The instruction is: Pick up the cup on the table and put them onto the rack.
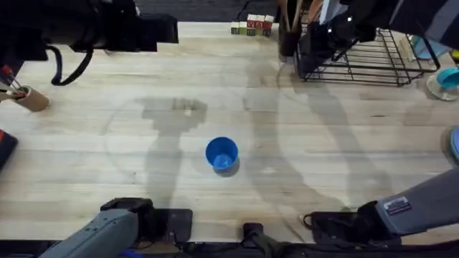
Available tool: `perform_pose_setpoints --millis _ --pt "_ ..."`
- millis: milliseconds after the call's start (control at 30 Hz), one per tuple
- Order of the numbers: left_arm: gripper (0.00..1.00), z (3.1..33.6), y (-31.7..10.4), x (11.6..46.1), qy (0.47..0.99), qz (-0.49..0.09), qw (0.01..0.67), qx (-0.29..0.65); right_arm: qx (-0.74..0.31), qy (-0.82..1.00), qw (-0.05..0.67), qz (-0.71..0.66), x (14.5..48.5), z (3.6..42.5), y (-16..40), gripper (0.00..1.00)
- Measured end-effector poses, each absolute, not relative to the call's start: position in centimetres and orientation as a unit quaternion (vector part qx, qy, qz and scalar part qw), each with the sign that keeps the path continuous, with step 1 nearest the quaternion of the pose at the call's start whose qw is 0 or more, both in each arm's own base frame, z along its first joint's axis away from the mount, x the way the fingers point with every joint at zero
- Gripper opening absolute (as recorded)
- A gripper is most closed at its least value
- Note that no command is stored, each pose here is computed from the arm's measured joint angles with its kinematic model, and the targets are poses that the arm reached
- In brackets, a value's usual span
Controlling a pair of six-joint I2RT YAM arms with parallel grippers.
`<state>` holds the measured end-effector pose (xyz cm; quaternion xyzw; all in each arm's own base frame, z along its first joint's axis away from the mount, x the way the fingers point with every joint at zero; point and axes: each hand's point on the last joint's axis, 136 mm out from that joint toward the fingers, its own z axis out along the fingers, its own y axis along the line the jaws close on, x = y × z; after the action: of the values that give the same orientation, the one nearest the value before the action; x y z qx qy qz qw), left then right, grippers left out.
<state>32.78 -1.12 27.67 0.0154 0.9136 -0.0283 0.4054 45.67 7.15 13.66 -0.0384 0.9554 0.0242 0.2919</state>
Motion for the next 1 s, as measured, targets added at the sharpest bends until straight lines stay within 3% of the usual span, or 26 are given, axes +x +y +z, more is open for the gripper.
perform_pose_setpoints --millis 67,700,1000 --pt "0.994 27.67 -1.12 32.78 0.914 -0.028 0.405 0.015 -0.038 0.955 0.292 0.023 45.65 13.66 7.23 0.139" --pt "0.993 27.67 -1.12 32.78 0.914 -0.028 0.405 0.015 -0.034 0.955 0.294 0.014 45.77 13.69 6.82 0.338" --pt "0.993 27.67 -1.12 32.78 0.914 -0.029 0.405 0.015 -0.035 0.955 0.295 0.014 45.78 13.71 6.85 0.346"
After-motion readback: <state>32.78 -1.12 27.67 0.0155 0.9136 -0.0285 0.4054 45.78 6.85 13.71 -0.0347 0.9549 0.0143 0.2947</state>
